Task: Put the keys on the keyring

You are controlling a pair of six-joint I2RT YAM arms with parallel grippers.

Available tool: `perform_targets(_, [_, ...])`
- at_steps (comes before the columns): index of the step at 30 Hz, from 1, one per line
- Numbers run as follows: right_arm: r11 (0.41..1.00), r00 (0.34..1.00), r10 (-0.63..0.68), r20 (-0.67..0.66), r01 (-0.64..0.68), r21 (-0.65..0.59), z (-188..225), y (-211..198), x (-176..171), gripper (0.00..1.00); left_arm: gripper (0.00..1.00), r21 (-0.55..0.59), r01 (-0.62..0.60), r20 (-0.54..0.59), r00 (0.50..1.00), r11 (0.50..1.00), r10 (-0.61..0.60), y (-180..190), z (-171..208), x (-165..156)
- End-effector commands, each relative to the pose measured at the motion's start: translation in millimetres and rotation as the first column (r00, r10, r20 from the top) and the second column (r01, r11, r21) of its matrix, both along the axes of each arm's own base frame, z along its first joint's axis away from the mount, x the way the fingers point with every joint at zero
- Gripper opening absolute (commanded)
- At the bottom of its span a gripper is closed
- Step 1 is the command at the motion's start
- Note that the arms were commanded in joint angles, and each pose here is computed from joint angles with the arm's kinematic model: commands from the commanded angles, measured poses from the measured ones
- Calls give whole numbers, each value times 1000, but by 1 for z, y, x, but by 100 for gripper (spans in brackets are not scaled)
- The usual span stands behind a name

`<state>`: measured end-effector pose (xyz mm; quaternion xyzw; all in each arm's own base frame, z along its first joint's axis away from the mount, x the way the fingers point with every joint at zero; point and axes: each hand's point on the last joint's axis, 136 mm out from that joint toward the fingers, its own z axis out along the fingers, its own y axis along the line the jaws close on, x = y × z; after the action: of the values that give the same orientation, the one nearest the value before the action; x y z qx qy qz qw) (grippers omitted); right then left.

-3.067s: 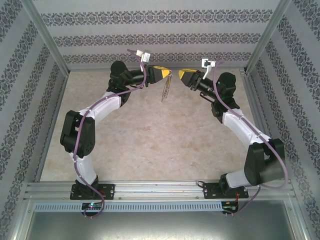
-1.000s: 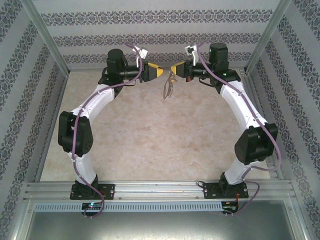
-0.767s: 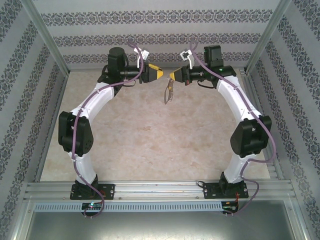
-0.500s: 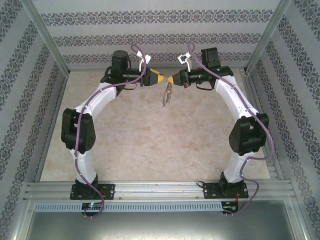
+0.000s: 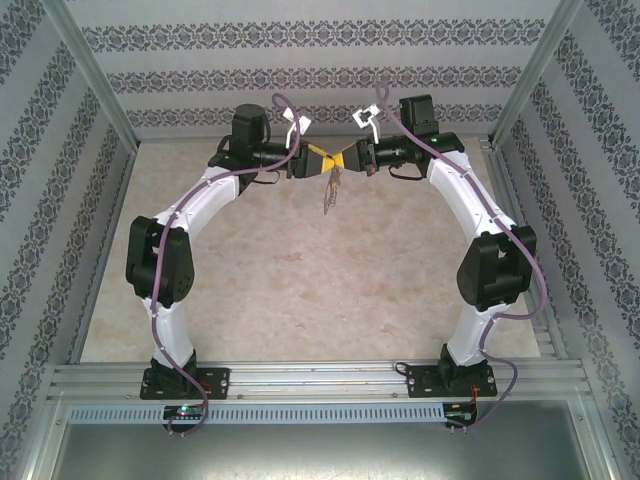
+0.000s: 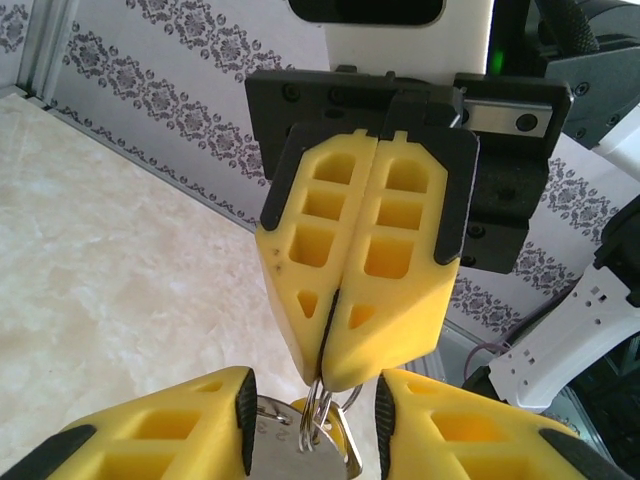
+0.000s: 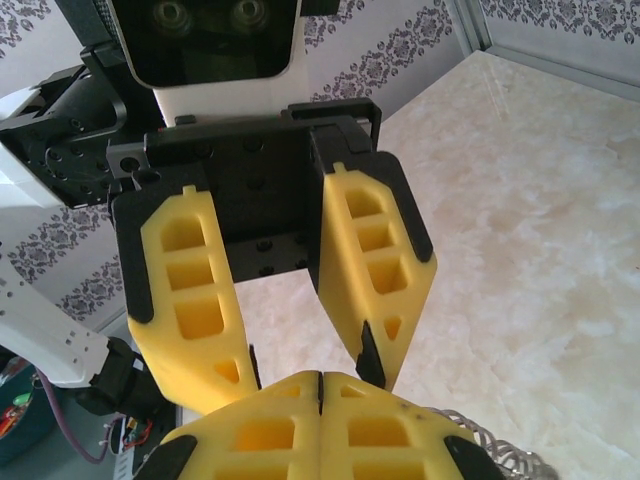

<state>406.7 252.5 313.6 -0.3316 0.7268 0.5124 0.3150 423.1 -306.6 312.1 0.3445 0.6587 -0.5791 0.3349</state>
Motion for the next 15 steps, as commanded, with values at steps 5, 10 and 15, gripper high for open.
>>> perform_targets(5, [999, 999, 31, 27, -31, 26, 6, 3, -2, 0, 24, -11, 56, 24, 998, 998, -56, -9, 4, -6])
perform_targets(10, [999, 999, 29, 24, -29, 25, 4, 2, -2, 0, 23, -23, 55, 36, 998, 998, -55, -9, 9, -6])
perform_targets(15, [999, 999, 31, 27, -32, 27, 6, 2, -3, 0, 15, -37, 54, 41, 998, 998, -53, -9, 13, -5])
